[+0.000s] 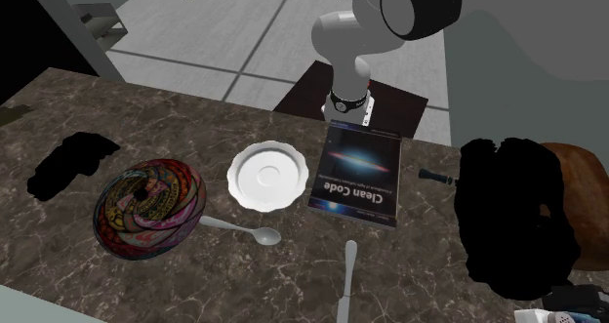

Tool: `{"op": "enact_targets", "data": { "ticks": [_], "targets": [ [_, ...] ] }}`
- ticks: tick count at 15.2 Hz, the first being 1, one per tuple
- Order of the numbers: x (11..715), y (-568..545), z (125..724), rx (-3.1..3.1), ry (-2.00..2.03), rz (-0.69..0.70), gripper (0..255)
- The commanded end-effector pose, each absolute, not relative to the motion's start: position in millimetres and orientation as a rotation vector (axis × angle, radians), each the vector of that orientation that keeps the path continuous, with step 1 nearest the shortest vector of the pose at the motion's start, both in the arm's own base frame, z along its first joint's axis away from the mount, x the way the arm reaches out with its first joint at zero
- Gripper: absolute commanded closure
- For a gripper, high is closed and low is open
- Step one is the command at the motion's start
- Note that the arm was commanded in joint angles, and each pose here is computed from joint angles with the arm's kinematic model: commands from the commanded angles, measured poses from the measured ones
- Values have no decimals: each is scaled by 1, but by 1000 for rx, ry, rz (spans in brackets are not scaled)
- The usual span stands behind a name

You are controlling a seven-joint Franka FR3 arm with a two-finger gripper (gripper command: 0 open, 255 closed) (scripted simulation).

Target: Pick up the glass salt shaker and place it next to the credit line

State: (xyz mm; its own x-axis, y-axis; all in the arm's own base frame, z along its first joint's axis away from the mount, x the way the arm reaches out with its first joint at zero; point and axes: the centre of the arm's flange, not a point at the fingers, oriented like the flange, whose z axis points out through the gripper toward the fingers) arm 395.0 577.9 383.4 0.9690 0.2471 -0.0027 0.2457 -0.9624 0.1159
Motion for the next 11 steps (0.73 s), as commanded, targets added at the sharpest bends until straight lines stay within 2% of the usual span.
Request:
{"op": "enact_targets", "data": {
  "ticks": [1,3,11],
  "targets": [
    [395,580,403,3002,377,17,0],
    [394,583,426,3002,377,17,0],
    [394,583,426,3002,377,17,0]
  ]
}}
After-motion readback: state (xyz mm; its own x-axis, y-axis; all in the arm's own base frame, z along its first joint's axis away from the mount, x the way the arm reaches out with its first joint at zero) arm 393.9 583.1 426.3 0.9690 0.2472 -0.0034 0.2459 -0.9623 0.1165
